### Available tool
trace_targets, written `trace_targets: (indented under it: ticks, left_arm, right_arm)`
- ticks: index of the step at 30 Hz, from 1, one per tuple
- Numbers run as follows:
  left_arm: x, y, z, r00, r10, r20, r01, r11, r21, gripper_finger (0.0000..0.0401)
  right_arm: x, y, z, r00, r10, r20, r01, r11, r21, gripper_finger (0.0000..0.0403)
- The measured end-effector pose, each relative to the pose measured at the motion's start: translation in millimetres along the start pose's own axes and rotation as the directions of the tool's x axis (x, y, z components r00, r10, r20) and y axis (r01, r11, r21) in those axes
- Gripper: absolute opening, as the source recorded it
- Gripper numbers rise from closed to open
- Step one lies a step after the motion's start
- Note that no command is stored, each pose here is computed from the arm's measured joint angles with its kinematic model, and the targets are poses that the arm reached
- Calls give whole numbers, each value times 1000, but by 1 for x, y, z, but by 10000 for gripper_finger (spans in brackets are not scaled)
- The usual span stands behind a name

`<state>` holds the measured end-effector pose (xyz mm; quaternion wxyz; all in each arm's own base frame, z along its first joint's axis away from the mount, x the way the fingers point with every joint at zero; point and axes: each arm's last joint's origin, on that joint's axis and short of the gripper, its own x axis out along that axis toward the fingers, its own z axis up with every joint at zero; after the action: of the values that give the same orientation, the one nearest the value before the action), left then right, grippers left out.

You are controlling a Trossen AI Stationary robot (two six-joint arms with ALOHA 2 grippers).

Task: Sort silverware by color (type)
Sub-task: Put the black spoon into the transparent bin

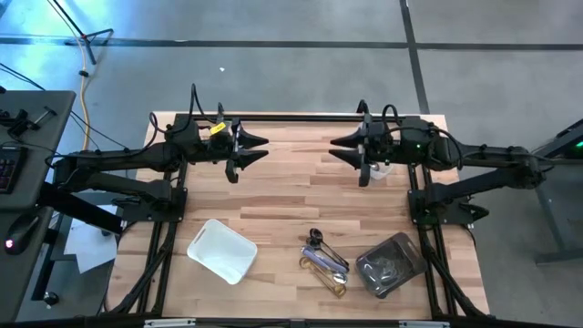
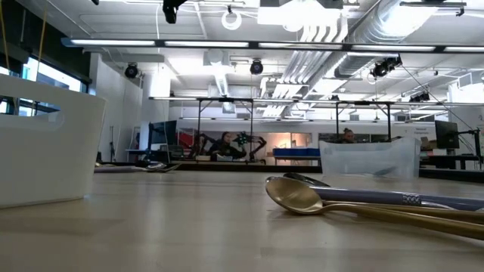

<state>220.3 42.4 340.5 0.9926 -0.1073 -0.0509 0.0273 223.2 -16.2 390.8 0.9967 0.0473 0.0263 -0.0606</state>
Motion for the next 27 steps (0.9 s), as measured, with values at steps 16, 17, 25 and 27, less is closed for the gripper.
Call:
trace_targets:
  ticks: [16, 17, 25, 27]
  left_arm:
    - [0, 0, 0, 1000, 0, 0, 0, 1000, 0, 168]
    - [0, 0, 0, 1000, 0, 0, 0, 1000, 0, 168]
    - [0, 0, 0, 1000, 0, 0, 0, 1000, 0, 168]
    - [0, 0, 0, 1000, 0, 0, 0, 1000, 0, 168]
  right_arm:
    - [0, 2, 0, 998, 62, -6, -62, 998, 2, 2]
    - [0, 2, 0, 998, 63, -6, -63, 998, -2, 1]
    - [0, 2, 0, 998, 69, -7, -69, 998, -12, 0]
    - [0, 2, 0, 998, 70, -8, -70, 997, -23, 0]
